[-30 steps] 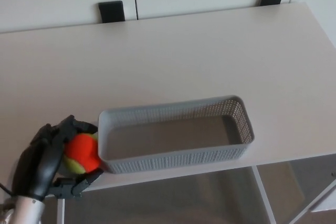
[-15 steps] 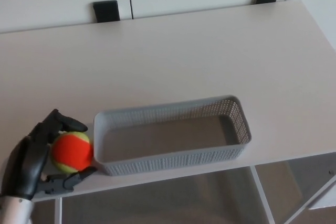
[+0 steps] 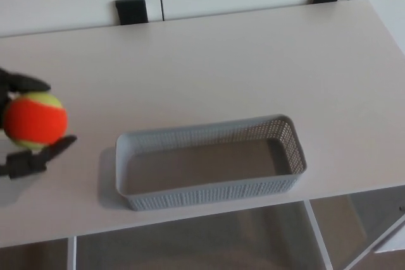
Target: The robot walk towards a table in front and uses its left hand to pickup a tennis ball on the left side and put it in a container on the right hand side
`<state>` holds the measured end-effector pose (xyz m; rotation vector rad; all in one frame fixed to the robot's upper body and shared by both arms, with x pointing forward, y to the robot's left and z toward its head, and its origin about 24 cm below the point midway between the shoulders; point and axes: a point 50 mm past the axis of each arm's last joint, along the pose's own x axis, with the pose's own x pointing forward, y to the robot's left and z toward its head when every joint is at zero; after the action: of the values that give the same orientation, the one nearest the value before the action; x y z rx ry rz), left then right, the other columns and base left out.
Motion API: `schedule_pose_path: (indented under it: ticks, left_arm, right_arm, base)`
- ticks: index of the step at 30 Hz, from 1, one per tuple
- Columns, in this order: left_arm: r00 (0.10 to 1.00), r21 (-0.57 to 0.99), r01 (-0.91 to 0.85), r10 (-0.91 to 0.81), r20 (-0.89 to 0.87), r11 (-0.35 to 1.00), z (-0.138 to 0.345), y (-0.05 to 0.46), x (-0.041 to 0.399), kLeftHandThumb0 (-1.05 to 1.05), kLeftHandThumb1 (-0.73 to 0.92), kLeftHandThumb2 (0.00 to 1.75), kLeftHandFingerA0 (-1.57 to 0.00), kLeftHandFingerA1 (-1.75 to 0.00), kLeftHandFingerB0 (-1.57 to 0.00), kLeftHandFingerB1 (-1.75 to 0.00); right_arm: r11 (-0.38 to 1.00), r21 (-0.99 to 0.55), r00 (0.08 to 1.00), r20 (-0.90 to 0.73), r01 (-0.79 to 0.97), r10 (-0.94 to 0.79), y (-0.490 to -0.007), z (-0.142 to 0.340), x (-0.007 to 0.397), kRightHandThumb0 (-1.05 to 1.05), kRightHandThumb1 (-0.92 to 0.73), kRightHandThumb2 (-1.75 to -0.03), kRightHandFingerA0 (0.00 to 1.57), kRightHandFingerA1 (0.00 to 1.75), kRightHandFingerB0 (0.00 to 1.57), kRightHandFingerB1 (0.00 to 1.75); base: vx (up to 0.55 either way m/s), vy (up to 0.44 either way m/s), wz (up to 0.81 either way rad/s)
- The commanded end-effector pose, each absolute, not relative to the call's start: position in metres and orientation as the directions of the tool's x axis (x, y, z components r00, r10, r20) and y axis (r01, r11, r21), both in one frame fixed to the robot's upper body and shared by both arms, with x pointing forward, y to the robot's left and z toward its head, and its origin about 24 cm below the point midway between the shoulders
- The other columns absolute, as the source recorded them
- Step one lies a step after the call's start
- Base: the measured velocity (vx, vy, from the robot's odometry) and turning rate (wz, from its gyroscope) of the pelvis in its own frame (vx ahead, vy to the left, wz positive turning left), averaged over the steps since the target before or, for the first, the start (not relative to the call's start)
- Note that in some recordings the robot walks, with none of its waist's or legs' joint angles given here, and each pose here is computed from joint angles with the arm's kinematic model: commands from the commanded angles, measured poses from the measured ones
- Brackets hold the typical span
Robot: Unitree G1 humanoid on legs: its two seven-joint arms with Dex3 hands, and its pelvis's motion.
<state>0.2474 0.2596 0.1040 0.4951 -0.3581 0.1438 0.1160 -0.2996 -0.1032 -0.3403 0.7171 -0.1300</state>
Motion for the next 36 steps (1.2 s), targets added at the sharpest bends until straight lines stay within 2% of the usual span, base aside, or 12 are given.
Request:
schedule_pose_path:
  ticks: [1,3,5,8,9,11,14,19,32,34,35,36]
  left_arm:
    - [0.917,0.399,-0.166,-0.008,0.4,0.902,0.14,0.246,0.254,-0.07,0.67,0.54,-0.75,-1.75,-0.52,-1.75]
    - [0.914,0.409,-0.138,-0.043,0.403,0.902,0.144,0.239,0.254,-0.08,0.66,0.55,-0.76,-1.75,-0.5,-1.75]
    - [0.905,0.474,-0.082,-0.134,0.405,0.877,0.147,0.217,0.255,-0.14,0.68,0.53,-0.73,-1.75,-0.55,-1.59]
    - [0.898,0.53,-0.047,-0.197,0.393,0.847,0.147,0.194,0.256,-0.18,0.62,0.55,-0.75,-1.72,-0.6,-1.61]
    - [0.894,0.55,-0.017,-0.233,0.382,0.835,0.144,0.18,0.257,-0.25,0.67,0.54,-0.68,-1.73,-0.51,-1.62]
    - [0.891,0.567,0.0,-0.257,0.374,0.824,0.142,0.168,0.257,-0.24,0.61,0.53,-0.73,-1.75,-0.58,-1.65]
    - [0.89,0.573,0.055,-0.301,0.344,0.818,0.136,0.149,0.259,-0.23,0.64,0.52,-0.69,-1.75,-0.55,-1.68]
    - [0.906,0.565,0.131,-0.33,0.266,0.814,0.125,0.135,0.26,-0.21,0.65,0.48,-0.66,-1.75,-0.48,-1.65]
    - [0.917,0.551,0.172,-0.337,0.213,0.816,0.107,0.133,0.262,-0.17,0.65,0.52,-0.63,-1.75,-0.49,-1.67]
    - [0.92,0.548,0.165,-0.328,0.215,0.82,0.108,0.134,0.262,-0.19,0.66,0.48,-0.63,-1.75,-0.47,-1.65]
    - [0.929,0.529,0.164,-0.311,0.201,0.833,0.108,0.135,0.261,-0.36,0.58,0.58,-0.58,-1.55,-0.53,-1.36]
    - [0.933,0.52,0.164,-0.303,0.195,0.838,0.107,0.135,0.261,-0.36,0.58,0.58,-0.58,-1.55,-0.53,-1.36]
  right_arm:
    - [0.923,-0.386,0.736,-0.628,-0.012,-0.253,-0.308,-0.099,0.117,-0.67,-0.62,-0.59,0.68,0.67,0.49,0.46]
    - [0.921,-0.389,0.736,-0.628,-0.015,-0.254,-0.308,-0.1,0.117,-0.67,-0.62,-0.59,0.69,0.67,0.49,0.46]
    - [0.923,-0.383,0.737,-0.629,-0.018,-0.246,-0.307,-0.1,0.118,-0.66,-0.63,-0.59,0.68,0.66,0.49,0.45]
    - [0.925,-0.379,0.743,-0.625,-0.019,-0.241,-0.307,-0.099,0.119,-0.66,-0.63,-0.59,0.69,0.68,0.5,0.46]
    - [0.923,-0.383,0.744,-0.625,-0.028,-0.237,-0.307,-0.099,0.12,-0.67,-0.63,-0.59,0.68,0.68,0.51,0.47]
    - [0.922,-0.386,0.745,-0.625,-0.037,-0.232,-0.307,-0.098,0.12,-0.67,-0.63,-0.59,0.68,0.68,0.52,0.47]
    - [0.919,-0.392,0.747,-0.623,-0.043,-0.231,-0.308,-0.097,0.124,-0.67,-0.63,-0.59,0.69,0.67,0.54,0.46]
    - [0.917,-0.395,0.756,-0.614,-0.048,-0.225,-0.308,-0.095,0.129,-0.66,-0.62,-0.59,0.72,0.67,0.55,0.45]
    - [0.908,-0.414,0.757,-0.614,-0.067,-0.224,-0.31,-0.092,0.136,-0.65,-0.63,-0.59,0.7,0.66,0.54,0.43]
    - [0.913,-0.405,0.762,-0.609,-0.058,-0.221,-0.309,-0.092,0.137,-0.65,-0.62,-0.59,0.7,0.66,0.54,0.44]
    - [0.913,-0.404,0.761,-0.61,-0.059,-0.221,-0.309,-0.092,0.137,-0.66,-0.62,-0.59,0.69,0.66,0.54,0.44]
    - [0.913,-0.404,0.761,-0.61,-0.06,-0.22,-0.31,-0.092,0.137,-0.66,-0.62,-0.59,0.69,0.66,0.54,0.44]
  base:
    - [0.0,0.0,0.0]
    - [0.0,0.0,0.0]
    - [0.0,0.0,0.0]
    - [0.0,0.0,0.0]
    - [0.0,0.0,0.0]
    - [0.0,0.0,0.0]
    - [0.0,0.0,0.0]
    - [0.0,0.0,0.0]
    - [0.0,0.0,0.0]
    - [0.0,0.0,0.0]
    - [0.0,0.0,0.0]
    - [0.0,0.0,0.0]
